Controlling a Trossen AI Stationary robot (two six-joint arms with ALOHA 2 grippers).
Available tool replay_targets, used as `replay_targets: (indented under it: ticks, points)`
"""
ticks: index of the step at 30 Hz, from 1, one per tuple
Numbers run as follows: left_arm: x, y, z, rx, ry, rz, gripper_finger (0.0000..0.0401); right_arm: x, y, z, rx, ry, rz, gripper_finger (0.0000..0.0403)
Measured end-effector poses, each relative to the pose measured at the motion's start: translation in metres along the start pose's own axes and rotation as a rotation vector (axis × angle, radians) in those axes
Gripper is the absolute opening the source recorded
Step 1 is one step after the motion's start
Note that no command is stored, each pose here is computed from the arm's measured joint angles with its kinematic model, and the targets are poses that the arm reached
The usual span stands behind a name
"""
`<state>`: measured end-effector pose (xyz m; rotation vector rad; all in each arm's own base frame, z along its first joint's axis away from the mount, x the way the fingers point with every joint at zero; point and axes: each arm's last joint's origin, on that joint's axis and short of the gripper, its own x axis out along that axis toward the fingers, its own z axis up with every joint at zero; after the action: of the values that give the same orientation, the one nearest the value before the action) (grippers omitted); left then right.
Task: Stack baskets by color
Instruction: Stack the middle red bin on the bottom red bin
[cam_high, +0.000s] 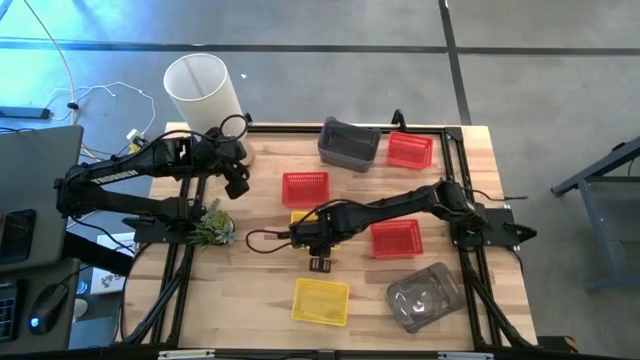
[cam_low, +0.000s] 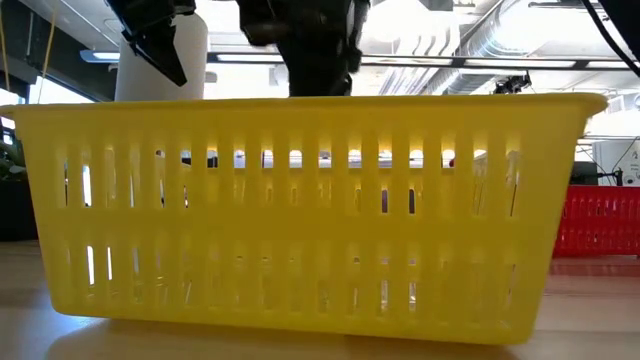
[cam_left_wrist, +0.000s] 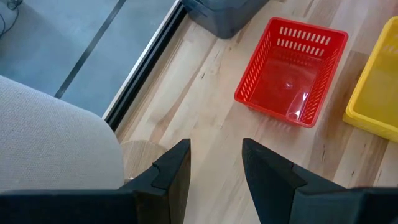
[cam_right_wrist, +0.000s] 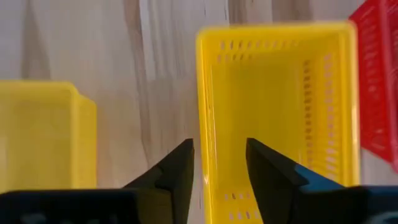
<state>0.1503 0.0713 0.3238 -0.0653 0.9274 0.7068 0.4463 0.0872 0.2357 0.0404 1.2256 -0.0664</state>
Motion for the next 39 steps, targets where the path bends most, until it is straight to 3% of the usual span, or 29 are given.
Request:
replay_targets:
  ticks: [5,16,25,39]
  points:
    - [0.000,-0.001,0.000,0.010,0.002,-0.029,0.0131,-0.020,-0.002,0.007,0.006,-0.029,-0.053,0.0143]
    - [0.000,-0.004,0.000,0.034,0.004,-0.138,0.0131,-0.064,-0.013,0.002,0.031,0.048,-0.275,0.0144]
    - [0.001,-0.005,0.005,0.022,-0.038,-0.139,0.0131,-0.070,-0.019,-0.010,0.023,0.157,-0.408,0.0144]
    - [0.030,-0.016,0.019,0.064,0.014,-0.139,0.0131,-0.071,-0.015,-0.012,-0.039,0.120,-0.529,0.0144]
